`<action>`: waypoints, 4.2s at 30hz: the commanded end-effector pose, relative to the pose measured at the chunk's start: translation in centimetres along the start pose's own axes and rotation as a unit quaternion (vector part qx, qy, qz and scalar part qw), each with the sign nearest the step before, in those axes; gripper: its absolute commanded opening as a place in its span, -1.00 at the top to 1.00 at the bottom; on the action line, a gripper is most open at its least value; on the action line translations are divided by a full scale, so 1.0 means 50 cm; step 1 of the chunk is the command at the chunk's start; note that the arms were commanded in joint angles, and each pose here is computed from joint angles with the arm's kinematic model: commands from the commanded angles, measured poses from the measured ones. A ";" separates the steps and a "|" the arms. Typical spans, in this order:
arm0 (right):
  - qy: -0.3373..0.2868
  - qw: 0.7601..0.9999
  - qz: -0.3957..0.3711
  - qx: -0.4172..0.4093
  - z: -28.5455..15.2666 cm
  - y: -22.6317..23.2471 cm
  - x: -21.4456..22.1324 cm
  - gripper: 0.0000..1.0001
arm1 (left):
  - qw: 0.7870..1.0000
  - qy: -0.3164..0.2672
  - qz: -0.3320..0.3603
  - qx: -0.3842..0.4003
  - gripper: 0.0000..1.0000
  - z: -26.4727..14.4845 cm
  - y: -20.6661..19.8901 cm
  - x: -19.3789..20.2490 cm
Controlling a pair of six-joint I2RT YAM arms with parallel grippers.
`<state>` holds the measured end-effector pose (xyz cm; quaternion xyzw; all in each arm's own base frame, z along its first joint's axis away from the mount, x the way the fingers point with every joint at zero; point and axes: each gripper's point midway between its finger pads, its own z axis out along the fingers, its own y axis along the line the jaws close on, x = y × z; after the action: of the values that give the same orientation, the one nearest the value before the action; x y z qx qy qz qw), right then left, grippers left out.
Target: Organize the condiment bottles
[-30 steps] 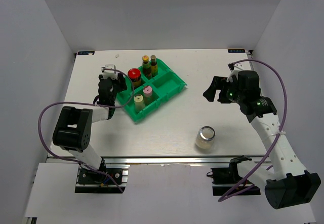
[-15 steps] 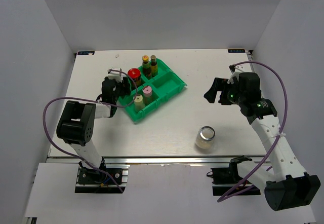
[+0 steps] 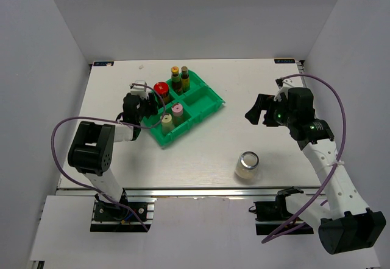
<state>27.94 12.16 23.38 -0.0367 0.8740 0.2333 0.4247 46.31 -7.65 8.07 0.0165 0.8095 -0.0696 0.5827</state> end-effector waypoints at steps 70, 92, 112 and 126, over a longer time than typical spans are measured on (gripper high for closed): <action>0.153 0.964 0.006 0.218 -0.014 -0.073 0.277 -0.79 | 0.970 0.022 -0.180 -0.163 -0.96 -0.231 0.058 -0.219; 0.204 0.939 0.055 0.273 -0.034 -0.055 0.364 -0.72 | 0.970 0.009 -0.188 -0.155 -0.96 -0.257 0.056 -0.202; 0.118 0.982 -0.121 0.083 0.051 0.099 0.181 0.89 | 0.973 0.004 -0.185 -0.138 -0.96 -0.260 0.047 -0.204; 0.014 0.988 -0.135 0.073 0.225 0.224 -0.100 1.00 | 0.973 0.001 -0.174 -0.153 -0.96 -0.270 0.060 -0.199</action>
<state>31.93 25.00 20.69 -0.1852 0.9047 0.0867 0.3738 37.20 -2.59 20.27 -0.2134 0.8116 -0.0461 0.5419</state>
